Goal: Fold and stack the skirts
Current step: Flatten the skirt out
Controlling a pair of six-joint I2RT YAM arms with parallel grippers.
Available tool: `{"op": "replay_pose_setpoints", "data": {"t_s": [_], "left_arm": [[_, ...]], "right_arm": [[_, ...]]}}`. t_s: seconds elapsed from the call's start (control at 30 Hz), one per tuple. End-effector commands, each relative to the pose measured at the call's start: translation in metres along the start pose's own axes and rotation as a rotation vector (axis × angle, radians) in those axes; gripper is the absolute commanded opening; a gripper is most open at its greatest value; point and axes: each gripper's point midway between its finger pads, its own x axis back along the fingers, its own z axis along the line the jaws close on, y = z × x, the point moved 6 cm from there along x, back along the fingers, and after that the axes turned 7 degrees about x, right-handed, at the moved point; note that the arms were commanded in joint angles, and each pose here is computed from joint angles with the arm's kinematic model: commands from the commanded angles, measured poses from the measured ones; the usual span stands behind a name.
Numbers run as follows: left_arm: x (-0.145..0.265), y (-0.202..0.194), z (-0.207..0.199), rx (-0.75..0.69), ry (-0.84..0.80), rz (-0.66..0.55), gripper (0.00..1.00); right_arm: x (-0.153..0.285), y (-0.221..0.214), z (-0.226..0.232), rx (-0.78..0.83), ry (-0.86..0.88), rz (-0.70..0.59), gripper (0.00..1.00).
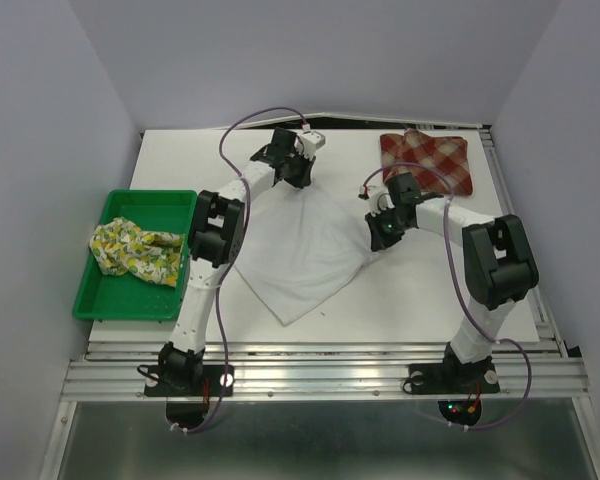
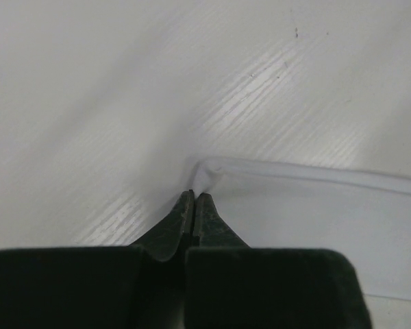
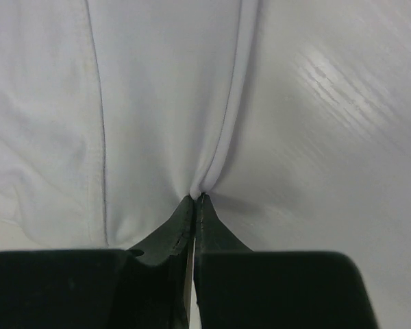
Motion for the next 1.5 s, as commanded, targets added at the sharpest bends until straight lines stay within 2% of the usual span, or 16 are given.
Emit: {"op": "replay_pose_setpoints", "data": {"t_s": [0.0,0.13,0.17,0.23,0.27,0.47,0.6,0.7,0.73,0.77,0.83,1.1,1.2,1.23,1.33,1.47], "left_arm": [[0.01,0.03,0.033,0.011,0.123,-0.1,0.0],[0.006,0.027,0.025,-0.002,0.067,-0.082,0.04],[0.005,0.027,0.019,-0.014,0.029,-0.081,0.19],[0.007,0.029,0.013,-0.017,-0.01,-0.086,0.37],[0.011,0.035,0.005,-0.028,-0.034,-0.098,0.41],[0.063,0.083,-0.007,-0.066,0.017,-0.195,0.5],[0.111,0.079,-0.01,-0.067,0.092,-0.114,0.5],[0.147,0.05,-0.011,-0.064,0.128,-0.044,0.49],[0.147,0.015,-0.01,-0.034,0.125,0.034,0.49],[0.168,0.014,-0.011,-0.037,0.142,0.016,0.49],[0.18,-0.02,-0.013,-0.019,0.153,0.082,0.47],[0.182,-0.102,-0.028,0.007,0.085,0.265,0.4],[0.174,-0.117,-0.028,0.005,0.083,0.308,0.38],[0.171,-0.118,-0.028,-0.002,0.079,0.318,0.37],[0.157,-0.116,-0.022,-0.005,0.085,0.337,0.36],[0.13,-0.111,-0.007,-0.019,0.1,0.37,0.34]], "right_arm": [[0.007,-0.031,0.01,-0.01,0.014,0.078,0.01],[0.003,-0.037,0.013,-0.027,0.024,0.092,0.01],[0.003,-0.035,0.012,-0.031,0.025,0.088,0.01],[0.001,-0.027,0.01,-0.046,0.027,0.074,0.01],[0.002,-0.023,0.009,-0.049,0.025,0.068,0.01],[0.008,-0.01,-0.007,-0.054,-0.064,0.062,0.01],[0.018,-0.024,-0.004,-0.046,-0.102,0.099,0.02],[0.03,-0.034,0.003,-0.041,-0.101,0.128,0.19],[0.034,-0.037,0.006,-0.045,-0.089,0.142,0.44],[0.038,-0.037,0.009,-0.046,-0.083,0.141,0.53],[0.05,-0.029,0.01,-0.05,-0.105,0.105,0.61],[0.072,0.019,0.007,0.008,-0.093,-0.056,0.54],[0.054,0.015,0.008,0.027,-0.019,-0.036,0.37],[0.049,0.014,0.008,0.028,-0.002,-0.027,0.26],[0.026,0.0,0.007,0.014,0.041,0.029,0.11],[0.007,-0.023,0.008,-0.003,0.068,0.091,0.07]]}}
